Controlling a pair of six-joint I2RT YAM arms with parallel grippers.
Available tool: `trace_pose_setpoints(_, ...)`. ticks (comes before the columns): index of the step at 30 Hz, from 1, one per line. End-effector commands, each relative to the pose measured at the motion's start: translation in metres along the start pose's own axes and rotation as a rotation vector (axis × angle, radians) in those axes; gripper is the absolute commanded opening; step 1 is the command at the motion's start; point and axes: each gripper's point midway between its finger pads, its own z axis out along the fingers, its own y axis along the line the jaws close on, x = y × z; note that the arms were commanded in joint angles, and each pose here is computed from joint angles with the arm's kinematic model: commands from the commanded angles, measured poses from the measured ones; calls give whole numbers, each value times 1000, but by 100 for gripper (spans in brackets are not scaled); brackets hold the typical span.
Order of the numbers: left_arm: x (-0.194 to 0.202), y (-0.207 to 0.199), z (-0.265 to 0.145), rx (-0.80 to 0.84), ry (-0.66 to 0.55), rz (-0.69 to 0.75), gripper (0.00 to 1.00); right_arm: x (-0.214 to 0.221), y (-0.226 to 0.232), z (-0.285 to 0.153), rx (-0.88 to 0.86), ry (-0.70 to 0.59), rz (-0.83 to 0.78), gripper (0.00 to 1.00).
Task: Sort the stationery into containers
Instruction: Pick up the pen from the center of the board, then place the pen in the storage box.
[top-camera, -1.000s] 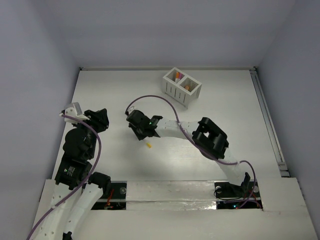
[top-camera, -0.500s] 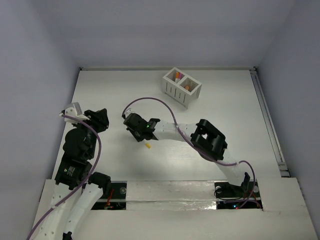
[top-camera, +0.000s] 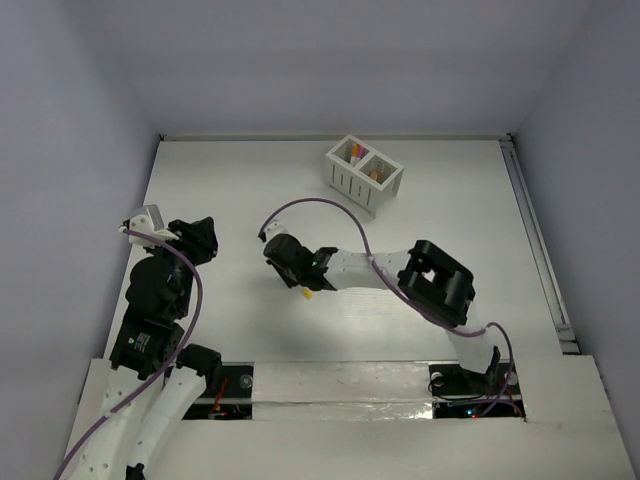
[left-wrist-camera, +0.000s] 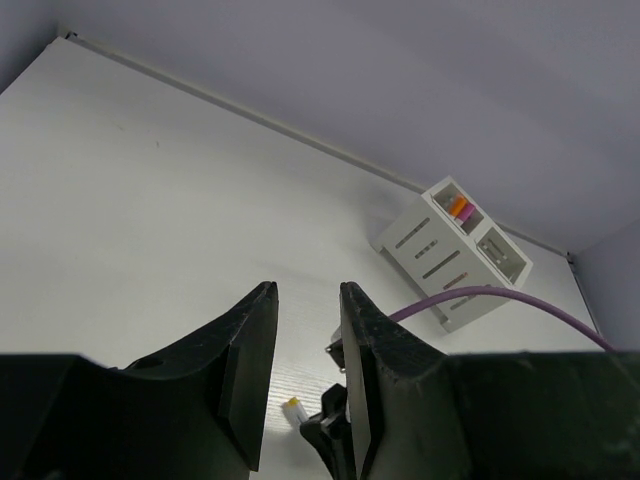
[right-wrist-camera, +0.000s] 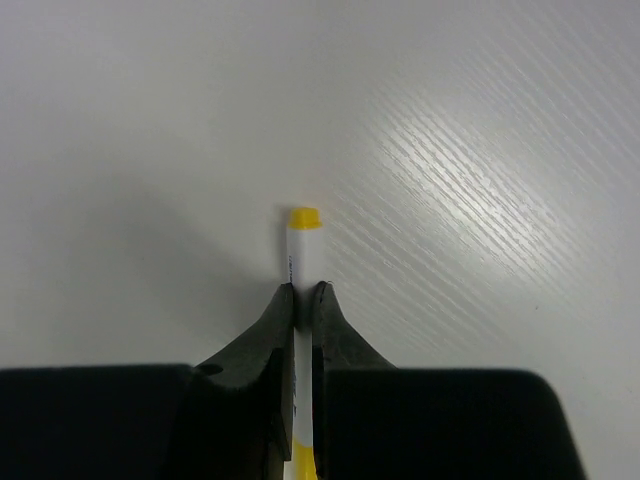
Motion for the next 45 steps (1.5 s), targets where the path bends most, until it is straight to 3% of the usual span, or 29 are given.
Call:
trace_pose_setpoints(1, -11, -5, 1, 22, -46, -4, 28, -60, 4, -24, -100, -202, 154, 0)
trace_pose_setpoints(12, -10, -8, 2, 37, -36, -2, 28, -123, -75, -73, -153, -454, 468, 0)
trace_pose_setpoints(20, -9, -11, 2, 54, -31, 2, 29, -209, -218, -103, 30, -748, 599, 0)
trace_pose_setpoints(27, -9, -12, 1, 64, -31, 6, 30, -248, -326, -102, 201, -885, 658, 0)
trace_pose_setpoints(36, -8, -12, 2, 58, -29, 11, 30, -252, -384, -66, 389, -883, 543, 0)
trace_pose_setpoints(45, -6, -12, 5, 54, -19, 16, 30, -235, -386, -35, 424, -818, 444, 0)
